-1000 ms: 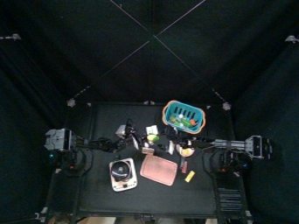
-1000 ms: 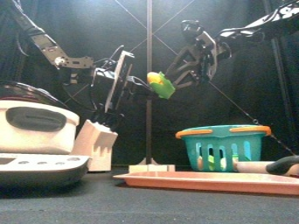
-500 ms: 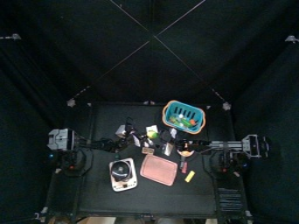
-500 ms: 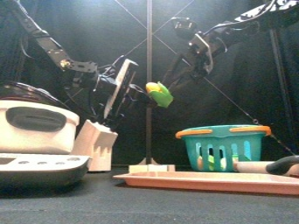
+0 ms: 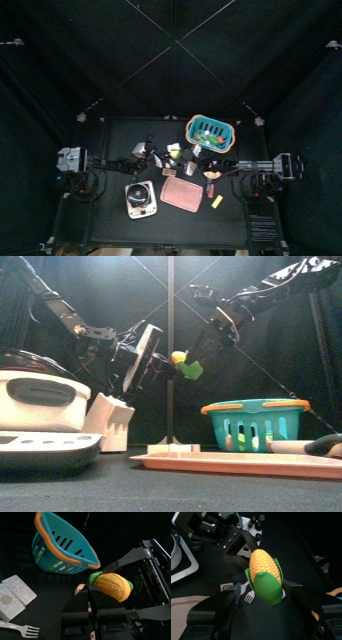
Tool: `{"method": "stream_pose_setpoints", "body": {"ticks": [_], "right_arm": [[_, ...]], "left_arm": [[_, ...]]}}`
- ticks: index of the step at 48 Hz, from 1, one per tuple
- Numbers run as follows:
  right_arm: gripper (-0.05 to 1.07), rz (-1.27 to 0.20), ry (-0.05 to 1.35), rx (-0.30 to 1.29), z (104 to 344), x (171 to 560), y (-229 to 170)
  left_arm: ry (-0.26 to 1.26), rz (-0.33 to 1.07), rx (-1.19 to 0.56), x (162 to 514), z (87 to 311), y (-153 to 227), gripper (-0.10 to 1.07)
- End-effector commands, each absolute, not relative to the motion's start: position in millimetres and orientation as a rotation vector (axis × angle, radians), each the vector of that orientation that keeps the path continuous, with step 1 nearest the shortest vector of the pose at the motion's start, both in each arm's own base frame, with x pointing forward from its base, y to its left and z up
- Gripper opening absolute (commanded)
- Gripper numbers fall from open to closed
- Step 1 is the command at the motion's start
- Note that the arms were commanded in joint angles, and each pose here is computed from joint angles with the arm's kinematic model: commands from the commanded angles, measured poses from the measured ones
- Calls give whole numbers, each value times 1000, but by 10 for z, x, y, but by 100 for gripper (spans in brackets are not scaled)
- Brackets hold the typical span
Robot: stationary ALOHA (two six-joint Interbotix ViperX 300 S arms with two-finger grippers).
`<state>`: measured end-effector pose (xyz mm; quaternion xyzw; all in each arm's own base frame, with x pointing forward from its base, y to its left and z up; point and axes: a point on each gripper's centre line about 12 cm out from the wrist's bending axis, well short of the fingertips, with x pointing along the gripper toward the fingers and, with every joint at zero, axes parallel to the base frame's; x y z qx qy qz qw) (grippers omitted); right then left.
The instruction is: Remove corn husk
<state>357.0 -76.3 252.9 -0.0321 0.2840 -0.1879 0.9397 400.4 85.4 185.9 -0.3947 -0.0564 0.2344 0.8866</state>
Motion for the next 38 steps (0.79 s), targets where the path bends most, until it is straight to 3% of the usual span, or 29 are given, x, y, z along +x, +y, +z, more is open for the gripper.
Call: {"method": "stream_pose_setpoints", "body": {"ticks": [1,17,38], "right_arm": [[97,-392,540,-71,2680,3605,-790],[94,-389,560,-101,2609,3683,-806],[64,-383,560,-101,2609,3660,-780]], "left_arm": [[-155,464,-821,4061,1993,835,29],[-150,467,-820,4059,1975,836,29],[-135,487,-818,4050,1891,880,29]]}}
